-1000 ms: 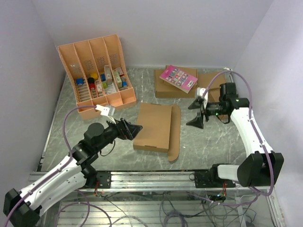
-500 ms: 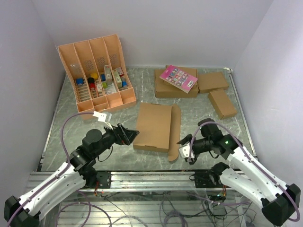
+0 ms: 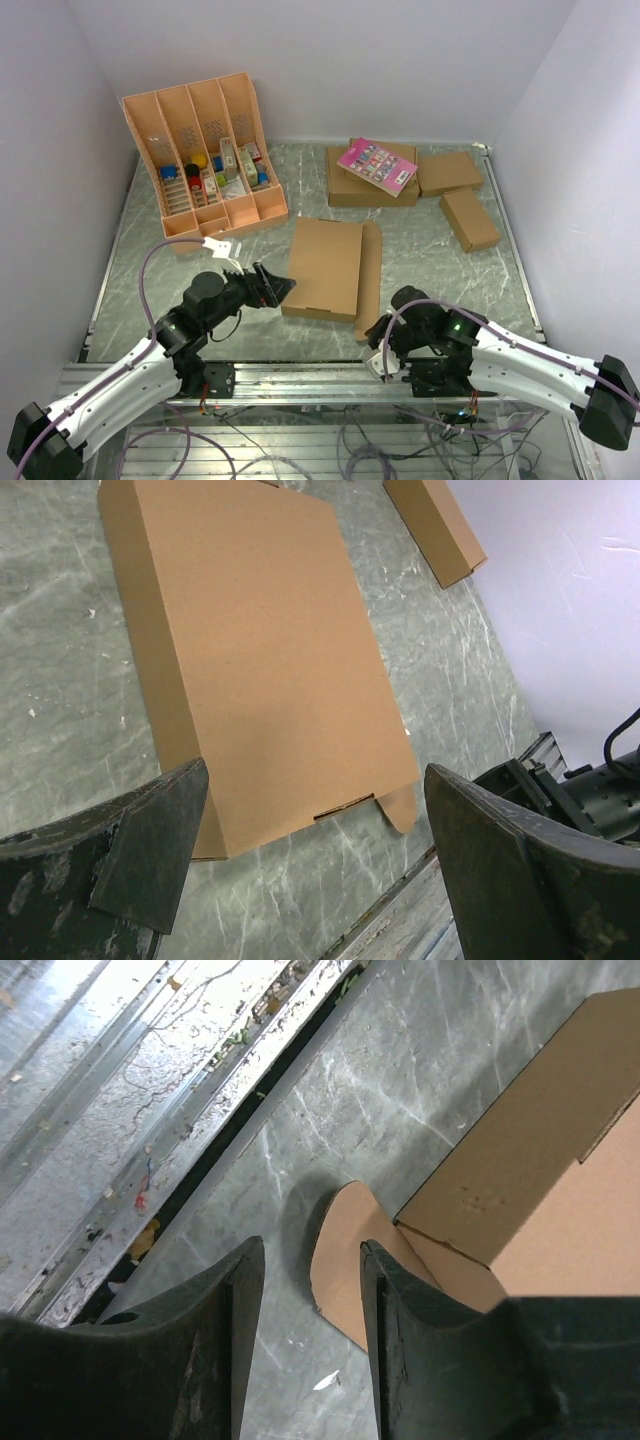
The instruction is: Fold the paper box
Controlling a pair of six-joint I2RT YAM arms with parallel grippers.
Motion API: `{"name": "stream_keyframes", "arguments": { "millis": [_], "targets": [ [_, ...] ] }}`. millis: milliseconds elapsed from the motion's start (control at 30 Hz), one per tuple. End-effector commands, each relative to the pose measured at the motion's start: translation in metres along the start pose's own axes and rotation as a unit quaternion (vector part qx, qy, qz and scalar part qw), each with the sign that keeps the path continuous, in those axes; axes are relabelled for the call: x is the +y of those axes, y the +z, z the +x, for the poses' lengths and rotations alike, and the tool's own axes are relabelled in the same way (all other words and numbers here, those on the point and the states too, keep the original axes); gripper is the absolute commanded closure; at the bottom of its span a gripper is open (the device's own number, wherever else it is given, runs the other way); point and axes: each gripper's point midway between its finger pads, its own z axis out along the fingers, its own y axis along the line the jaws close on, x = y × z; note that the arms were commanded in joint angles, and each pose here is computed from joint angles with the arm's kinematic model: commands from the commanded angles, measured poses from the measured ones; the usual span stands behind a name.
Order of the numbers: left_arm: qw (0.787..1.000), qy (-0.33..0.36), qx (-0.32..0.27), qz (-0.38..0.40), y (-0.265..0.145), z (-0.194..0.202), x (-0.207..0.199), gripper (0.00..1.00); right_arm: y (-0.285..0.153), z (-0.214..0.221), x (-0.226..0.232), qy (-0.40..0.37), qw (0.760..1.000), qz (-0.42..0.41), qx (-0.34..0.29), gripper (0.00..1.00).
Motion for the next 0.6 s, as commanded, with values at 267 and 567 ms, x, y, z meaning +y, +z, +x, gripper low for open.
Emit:
{"name": "stream_keyframes", "arguments": {
  "millis": [267, 567],
  "targets": [
    [1.0, -0.001, -0.021, -0.007, 0.001, -0.005, 0.004, 0.0, 0.021, 0.012, -0.015, -0.015, 0.997, 0.054, 0.045, 0.62],
    [1.0, 0.0, -0.015, -0.008, 0.007, -0.001, 0.006, 0.0, 0.026, 0.027, -0.012, -0.005, 0.993, 0.087, 0.076, 0.63]
  ]
}}
